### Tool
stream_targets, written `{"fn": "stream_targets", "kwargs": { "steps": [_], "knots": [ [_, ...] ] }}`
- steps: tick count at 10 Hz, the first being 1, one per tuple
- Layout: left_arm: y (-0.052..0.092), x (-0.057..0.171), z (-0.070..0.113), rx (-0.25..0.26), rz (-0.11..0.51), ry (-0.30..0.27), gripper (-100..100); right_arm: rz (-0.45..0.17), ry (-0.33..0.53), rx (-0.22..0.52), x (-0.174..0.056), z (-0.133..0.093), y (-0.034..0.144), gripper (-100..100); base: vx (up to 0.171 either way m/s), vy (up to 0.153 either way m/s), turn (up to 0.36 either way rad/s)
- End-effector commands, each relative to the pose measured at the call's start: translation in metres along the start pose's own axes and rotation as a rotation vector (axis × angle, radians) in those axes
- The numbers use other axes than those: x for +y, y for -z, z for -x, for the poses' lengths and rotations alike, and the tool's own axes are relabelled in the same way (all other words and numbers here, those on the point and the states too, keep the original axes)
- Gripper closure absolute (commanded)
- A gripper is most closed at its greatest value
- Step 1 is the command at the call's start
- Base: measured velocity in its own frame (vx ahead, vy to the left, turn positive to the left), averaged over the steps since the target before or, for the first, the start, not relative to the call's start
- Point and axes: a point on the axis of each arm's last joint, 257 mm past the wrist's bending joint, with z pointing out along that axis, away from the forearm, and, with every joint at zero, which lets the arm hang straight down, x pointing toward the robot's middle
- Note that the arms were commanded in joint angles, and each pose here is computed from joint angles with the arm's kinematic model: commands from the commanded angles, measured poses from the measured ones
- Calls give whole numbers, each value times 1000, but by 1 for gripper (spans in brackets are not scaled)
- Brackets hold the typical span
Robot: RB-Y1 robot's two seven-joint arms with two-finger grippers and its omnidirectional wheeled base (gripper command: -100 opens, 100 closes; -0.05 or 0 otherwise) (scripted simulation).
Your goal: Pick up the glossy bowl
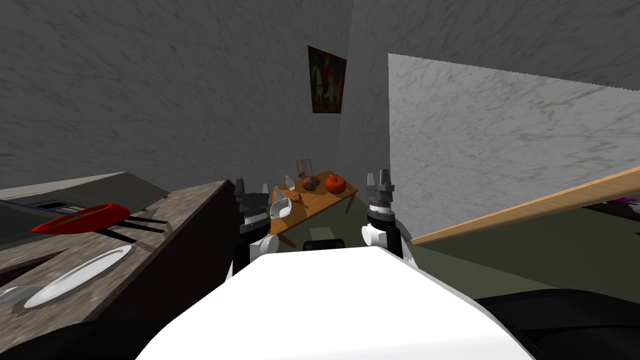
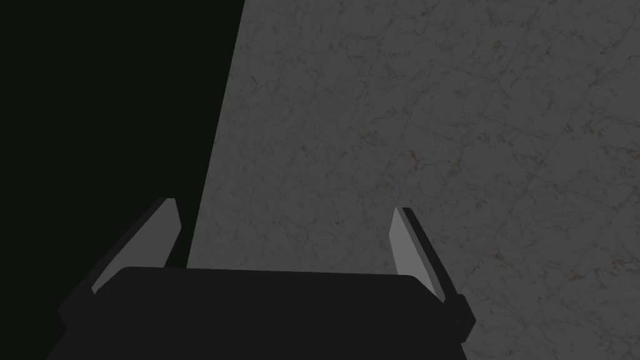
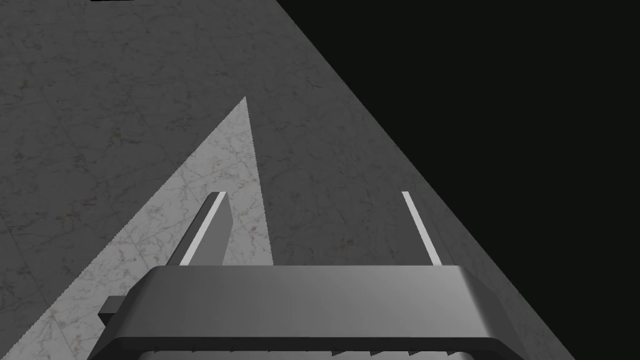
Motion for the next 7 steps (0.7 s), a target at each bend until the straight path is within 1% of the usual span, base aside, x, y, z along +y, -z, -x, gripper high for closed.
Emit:
{"fn": "stream_targets", "kwargs": {
  "steps": [1, 4, 7],
  "knots": [
    [-1, 3, -4, 33, 14, -5, -100, 0, 0, 0, 0, 0, 0, 0, 0, 0, 0],
    [-3, 16, -9, 92, 66, -1, -100, 0, 0, 0, 0, 0, 0, 0, -1, 2, -19],
    [-6, 36, -9, 119, 144, 28, -100, 0, 0, 0, 0, 0, 0, 0, 3, 5, -37]
  ]
}}
